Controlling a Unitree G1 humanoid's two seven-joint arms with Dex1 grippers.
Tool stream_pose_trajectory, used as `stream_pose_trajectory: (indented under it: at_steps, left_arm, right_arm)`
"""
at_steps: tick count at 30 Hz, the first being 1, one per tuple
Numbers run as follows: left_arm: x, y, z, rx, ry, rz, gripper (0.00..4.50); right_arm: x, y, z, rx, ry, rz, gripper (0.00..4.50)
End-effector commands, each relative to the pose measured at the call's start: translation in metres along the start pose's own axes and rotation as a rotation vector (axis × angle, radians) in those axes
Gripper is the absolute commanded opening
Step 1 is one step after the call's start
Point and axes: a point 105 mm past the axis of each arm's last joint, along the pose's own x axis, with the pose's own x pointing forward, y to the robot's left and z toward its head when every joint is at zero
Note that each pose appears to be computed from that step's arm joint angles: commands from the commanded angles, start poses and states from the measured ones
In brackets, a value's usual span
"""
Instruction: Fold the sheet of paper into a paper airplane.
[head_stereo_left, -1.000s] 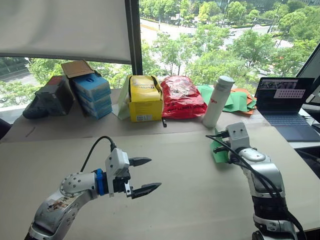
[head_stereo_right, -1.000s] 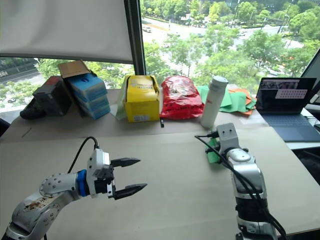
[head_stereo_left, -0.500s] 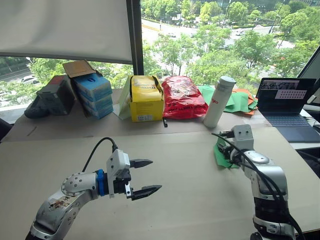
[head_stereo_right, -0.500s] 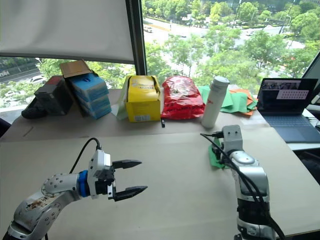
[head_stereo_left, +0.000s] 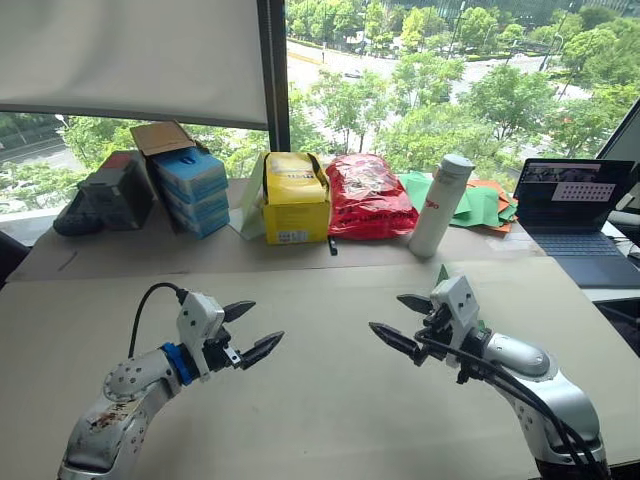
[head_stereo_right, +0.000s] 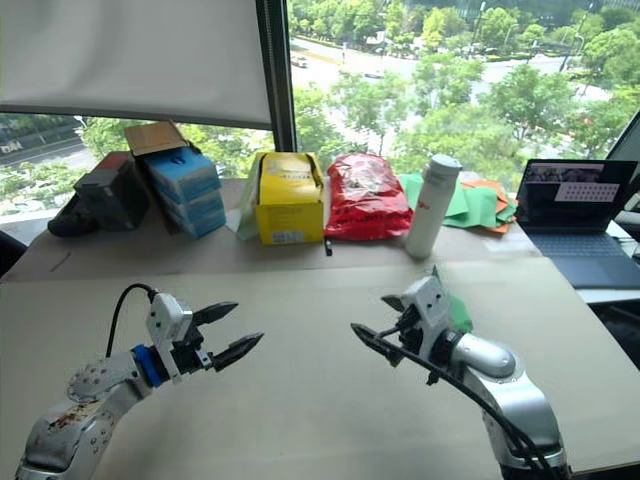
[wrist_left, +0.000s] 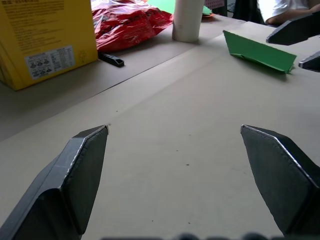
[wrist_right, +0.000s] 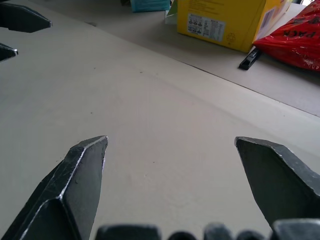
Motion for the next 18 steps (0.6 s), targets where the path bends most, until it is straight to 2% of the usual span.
stream_pose_trajectory:
  at_steps: [1, 4, 11, 18]
  left_arm:
    - [-0.003, 0.001, 0.007, 0.014, -0.057, 0.049, 4.5]
    - [-0.007, 0.003, -0.001, 0.008, -0.048, 0.078, 4.5]
    - [-0.013, 0.008, -0.013, -0.008, -0.044, 0.091, 4.5]
    - [-0.006, 0.003, -0.018, -0.003, -0.047, 0.07, 4.5]
  right_arm:
    - [0.006, 0.001, -0.005, -0.063, -0.03, -0.004, 4.47]
    - [0.011, 0.0, -0.015, -0.084, -0.022, -0.017, 4.47]
    - [0.013, -0.003, -0.011, -0.08, -0.038, -0.028, 4.47]
    - [0.014, -0.003, -0.011, -0.073, -0.031, -0.037, 4.47]
